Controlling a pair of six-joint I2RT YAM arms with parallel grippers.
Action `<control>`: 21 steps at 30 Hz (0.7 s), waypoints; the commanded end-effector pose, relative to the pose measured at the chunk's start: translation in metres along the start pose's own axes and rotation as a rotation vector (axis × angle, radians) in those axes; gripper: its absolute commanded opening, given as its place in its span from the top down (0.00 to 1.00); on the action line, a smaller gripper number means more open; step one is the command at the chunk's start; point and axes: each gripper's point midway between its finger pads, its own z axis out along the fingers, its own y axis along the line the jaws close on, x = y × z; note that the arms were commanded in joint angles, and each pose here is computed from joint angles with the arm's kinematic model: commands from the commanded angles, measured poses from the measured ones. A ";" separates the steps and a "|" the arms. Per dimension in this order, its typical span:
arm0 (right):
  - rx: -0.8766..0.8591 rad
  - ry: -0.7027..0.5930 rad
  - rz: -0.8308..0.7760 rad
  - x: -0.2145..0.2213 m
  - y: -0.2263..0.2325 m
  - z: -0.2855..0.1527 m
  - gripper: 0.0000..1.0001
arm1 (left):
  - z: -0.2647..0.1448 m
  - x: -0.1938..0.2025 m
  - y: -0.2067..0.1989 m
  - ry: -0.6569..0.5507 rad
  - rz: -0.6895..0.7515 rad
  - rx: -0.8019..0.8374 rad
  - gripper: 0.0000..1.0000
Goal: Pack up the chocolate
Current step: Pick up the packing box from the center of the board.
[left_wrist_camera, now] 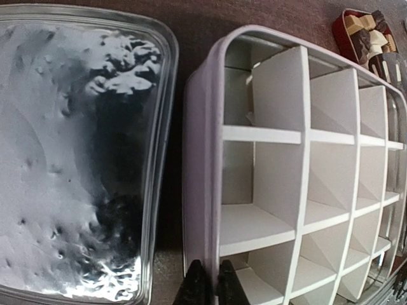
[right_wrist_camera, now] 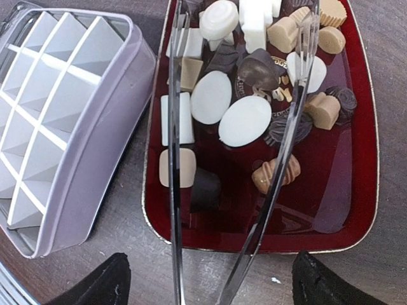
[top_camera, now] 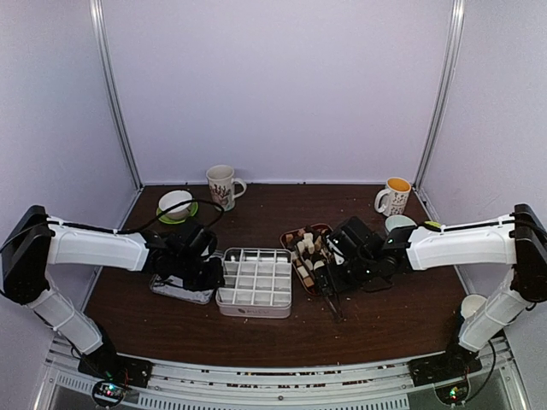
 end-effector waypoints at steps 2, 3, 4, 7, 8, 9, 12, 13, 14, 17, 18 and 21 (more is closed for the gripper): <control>0.022 0.007 0.014 0.016 0.002 0.007 0.12 | -0.005 -0.021 -0.003 -0.078 -0.038 -0.031 0.96; 0.024 0.009 0.015 0.019 0.002 0.008 0.12 | -0.005 -0.022 -0.001 -0.082 -0.048 -0.040 0.97; 0.027 0.009 0.017 0.021 0.002 0.008 0.12 | -0.005 -0.023 0.000 -0.091 -0.060 -0.045 0.98; 0.032 0.004 0.027 0.025 0.000 0.010 0.14 | -0.004 -0.026 0.003 -0.113 -0.106 -0.054 1.00; 0.041 0.002 0.029 0.026 -0.002 0.010 0.14 | -0.004 -0.028 0.002 -0.121 -0.113 -0.053 1.00; 0.050 -0.006 0.027 0.024 -0.003 0.009 0.14 | -0.004 -0.031 0.001 -0.130 -0.120 -0.052 1.00; 0.071 -0.043 0.008 0.015 -0.007 0.001 0.14 | -0.007 -0.040 -0.003 -0.158 -0.116 -0.060 1.00; 0.073 -0.057 -0.001 0.010 -0.007 -0.003 0.14 | -0.008 -0.043 -0.003 -0.167 -0.111 -0.068 1.00; 0.079 -0.070 -0.006 0.006 -0.009 -0.006 0.13 | -0.009 -0.046 -0.003 -0.172 -0.105 -0.080 1.00; 0.088 -0.102 -0.003 -0.004 -0.014 -0.013 0.13 | -0.011 -0.053 -0.006 -0.173 -0.072 -0.106 1.00; 0.090 -0.110 0.006 -0.007 -0.017 -0.015 0.13 | -0.012 -0.055 -0.008 -0.176 -0.069 -0.109 1.00; 0.096 -0.134 0.051 -0.016 -0.031 -0.017 0.14 | -0.016 -0.060 -0.009 -0.191 -0.072 -0.115 1.00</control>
